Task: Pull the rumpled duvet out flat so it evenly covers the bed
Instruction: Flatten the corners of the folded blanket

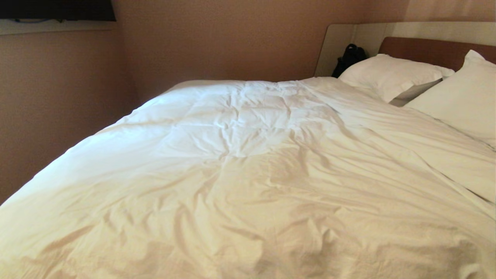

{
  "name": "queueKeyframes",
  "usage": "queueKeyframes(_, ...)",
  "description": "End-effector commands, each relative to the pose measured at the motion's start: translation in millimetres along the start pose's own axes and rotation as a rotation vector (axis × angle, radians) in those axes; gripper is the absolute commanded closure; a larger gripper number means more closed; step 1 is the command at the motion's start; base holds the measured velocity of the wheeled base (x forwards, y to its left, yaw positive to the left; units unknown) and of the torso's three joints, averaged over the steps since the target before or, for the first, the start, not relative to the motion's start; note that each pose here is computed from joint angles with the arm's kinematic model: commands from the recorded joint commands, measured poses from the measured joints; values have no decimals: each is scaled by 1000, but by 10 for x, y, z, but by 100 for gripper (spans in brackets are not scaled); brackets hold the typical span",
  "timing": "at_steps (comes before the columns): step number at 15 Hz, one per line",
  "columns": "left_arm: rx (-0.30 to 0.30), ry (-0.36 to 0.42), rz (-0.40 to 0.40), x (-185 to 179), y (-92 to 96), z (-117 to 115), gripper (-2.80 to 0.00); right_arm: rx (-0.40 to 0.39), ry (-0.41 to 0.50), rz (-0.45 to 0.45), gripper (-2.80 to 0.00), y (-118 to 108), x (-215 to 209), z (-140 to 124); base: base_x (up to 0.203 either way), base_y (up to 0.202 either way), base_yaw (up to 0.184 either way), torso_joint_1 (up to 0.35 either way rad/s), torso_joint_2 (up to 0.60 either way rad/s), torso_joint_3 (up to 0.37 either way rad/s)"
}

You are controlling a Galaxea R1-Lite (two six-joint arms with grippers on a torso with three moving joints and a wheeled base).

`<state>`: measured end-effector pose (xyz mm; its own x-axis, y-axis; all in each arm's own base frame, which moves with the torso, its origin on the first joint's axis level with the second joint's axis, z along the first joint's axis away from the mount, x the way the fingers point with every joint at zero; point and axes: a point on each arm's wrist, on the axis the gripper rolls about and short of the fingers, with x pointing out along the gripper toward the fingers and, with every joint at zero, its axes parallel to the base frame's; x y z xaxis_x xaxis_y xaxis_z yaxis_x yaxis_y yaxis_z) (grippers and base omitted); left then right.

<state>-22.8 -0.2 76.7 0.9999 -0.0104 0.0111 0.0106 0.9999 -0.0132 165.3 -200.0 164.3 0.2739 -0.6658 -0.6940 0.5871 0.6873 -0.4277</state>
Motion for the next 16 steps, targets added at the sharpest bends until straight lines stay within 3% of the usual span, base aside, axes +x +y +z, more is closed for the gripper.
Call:
queueKeyframes(1, 0, 0, 0, 1, 0, 1, 0, -1, -59, -25, -280, 33, 149, 105, 0, 0, 0, 0, 0, 0)
queueKeyframes(7, 0, 0, 0, 0, 0, -1, 0, -2, -101, -77, -280, 35, 360, 190, 0, 0, 0, 0, 0, 0)
queueKeyframes(15, 0, 0, 0, 0, 0, 1, 0, 13, -40, -161, -280, -26, 597, 264, 0, 0, 0, 0, 0, 0)
queueKeyframes(16, 0, 0, 0, 1, 0, 1, 0, 13, -34, -162, 0, -26, 608, 255, 0, 0, 0, 0, 0, 0)
